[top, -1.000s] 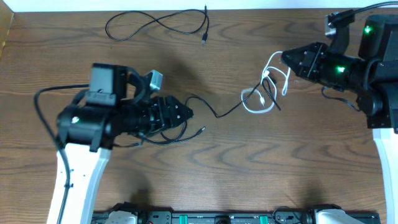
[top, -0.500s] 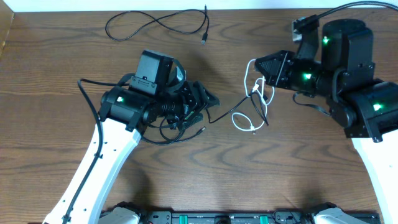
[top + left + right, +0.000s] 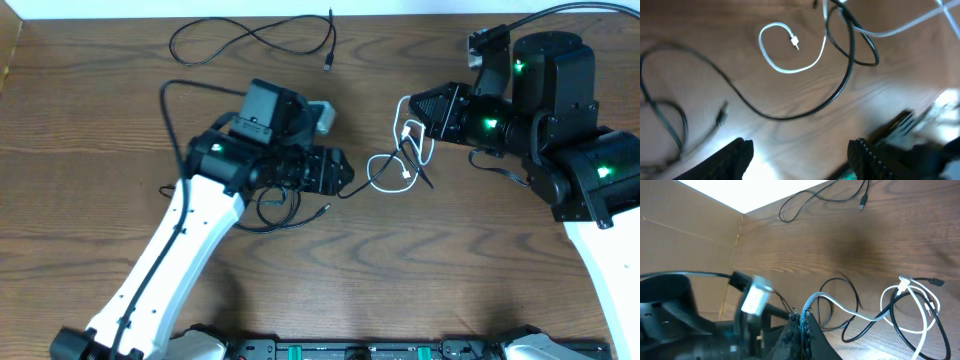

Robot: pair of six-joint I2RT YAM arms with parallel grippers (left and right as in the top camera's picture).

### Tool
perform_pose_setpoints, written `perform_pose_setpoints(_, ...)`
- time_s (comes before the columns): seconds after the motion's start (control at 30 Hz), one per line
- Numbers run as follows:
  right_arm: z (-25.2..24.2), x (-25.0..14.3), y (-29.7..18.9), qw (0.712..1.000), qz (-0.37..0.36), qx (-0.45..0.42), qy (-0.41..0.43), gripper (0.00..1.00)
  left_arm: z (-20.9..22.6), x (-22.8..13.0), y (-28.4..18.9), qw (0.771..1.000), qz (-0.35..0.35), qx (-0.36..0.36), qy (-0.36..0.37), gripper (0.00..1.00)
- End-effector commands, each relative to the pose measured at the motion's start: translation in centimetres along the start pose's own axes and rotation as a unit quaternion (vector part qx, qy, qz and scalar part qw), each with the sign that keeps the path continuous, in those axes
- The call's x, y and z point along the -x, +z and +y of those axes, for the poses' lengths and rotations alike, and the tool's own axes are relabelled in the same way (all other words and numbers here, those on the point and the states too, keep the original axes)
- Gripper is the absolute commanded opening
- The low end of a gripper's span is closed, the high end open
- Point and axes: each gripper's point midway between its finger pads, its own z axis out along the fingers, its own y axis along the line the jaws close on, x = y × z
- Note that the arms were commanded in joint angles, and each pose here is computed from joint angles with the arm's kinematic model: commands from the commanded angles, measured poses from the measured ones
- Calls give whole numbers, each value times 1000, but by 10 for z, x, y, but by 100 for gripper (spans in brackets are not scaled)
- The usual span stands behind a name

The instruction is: Untangle cables

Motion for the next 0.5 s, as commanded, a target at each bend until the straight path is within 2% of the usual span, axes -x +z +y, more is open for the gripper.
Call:
perform_pose_setpoints(0.0, -2, -2, 4, 1000, 5, -5, -9, 1, -3, 0, 17, 994, 12, 3, 106, 66)
perform_pose_setpoints(0.3, -3, -4, 4, 1000, 8, -7, -20, 1, -30, -5, 46, 979, 26, -22, 202, 62)
perform_pose_setpoints(0.47, -4, -4, 4, 1000, 9, -8, -20, 1, -28, -2, 54, 978, 26, -15, 205, 58)
